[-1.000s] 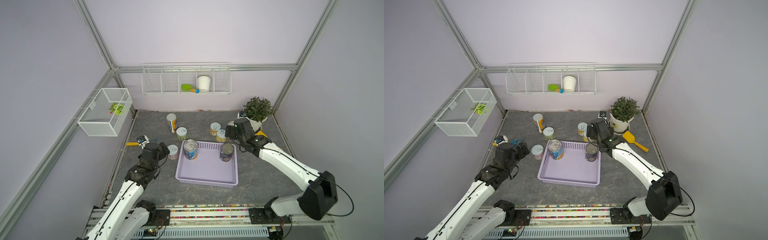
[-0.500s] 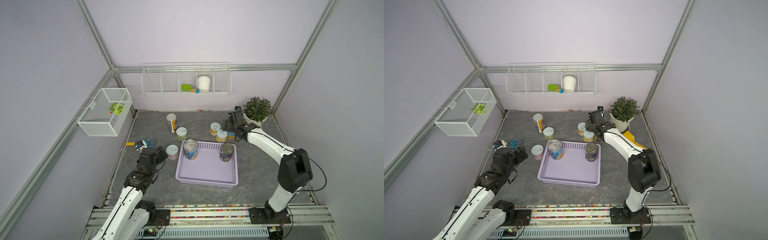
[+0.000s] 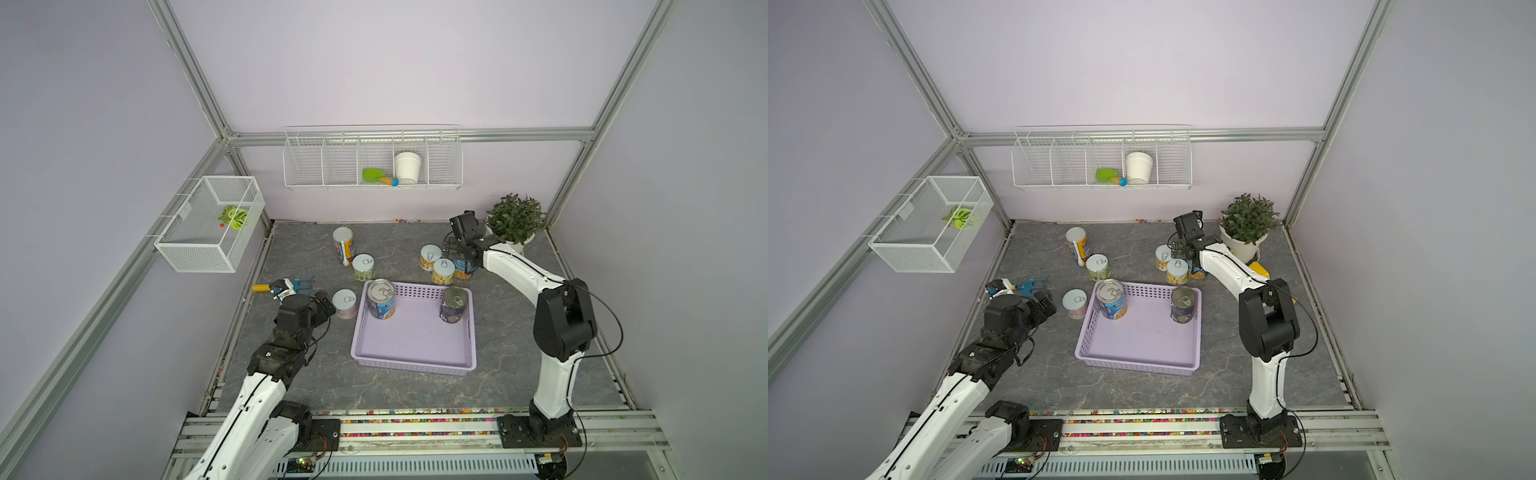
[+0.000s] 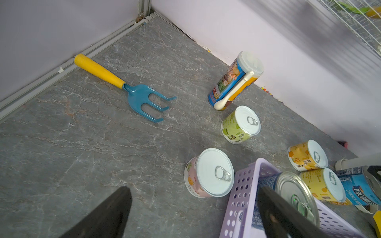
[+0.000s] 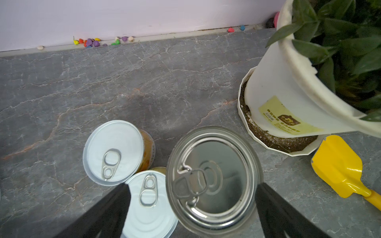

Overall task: Put the canned food in the basket
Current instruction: Pick up the canned food from the center of the board.

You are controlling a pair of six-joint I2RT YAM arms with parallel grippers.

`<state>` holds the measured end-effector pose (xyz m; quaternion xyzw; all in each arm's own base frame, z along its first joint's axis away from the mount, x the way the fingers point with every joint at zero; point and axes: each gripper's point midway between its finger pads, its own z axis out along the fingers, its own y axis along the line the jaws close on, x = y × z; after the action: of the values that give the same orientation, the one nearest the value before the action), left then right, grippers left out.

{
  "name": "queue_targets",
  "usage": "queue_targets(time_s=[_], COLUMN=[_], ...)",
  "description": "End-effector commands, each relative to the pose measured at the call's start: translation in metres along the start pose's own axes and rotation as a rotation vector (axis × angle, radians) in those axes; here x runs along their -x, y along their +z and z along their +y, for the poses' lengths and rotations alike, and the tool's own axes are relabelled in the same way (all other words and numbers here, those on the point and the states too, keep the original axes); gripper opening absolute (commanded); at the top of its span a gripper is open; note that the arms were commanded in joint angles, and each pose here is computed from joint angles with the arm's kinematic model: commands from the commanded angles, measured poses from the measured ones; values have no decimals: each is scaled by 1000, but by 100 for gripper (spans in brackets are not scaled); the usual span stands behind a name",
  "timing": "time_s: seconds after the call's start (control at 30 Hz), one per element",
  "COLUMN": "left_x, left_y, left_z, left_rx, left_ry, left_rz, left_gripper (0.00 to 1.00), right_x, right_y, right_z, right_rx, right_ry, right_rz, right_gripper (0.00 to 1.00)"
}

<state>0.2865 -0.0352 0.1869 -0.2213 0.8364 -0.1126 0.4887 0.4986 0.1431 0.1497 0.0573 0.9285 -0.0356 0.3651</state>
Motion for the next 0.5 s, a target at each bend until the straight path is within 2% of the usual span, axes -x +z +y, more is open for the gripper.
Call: queue_targets(time_s=[0.0,0.47], left_x=[2,1], left_y=[2,4], left_z=[-2,-1], left_rx=[-2,3], left_ry=[7,5], left_rz=[-1,7], left_gripper=[99,99], right_x=[0,-16], right_y=[0,29], right_z=[-14,-22], right_rx=[-47,-29], right_ry=[0,38], right_rz=[13,100], right_gripper=[99,99])
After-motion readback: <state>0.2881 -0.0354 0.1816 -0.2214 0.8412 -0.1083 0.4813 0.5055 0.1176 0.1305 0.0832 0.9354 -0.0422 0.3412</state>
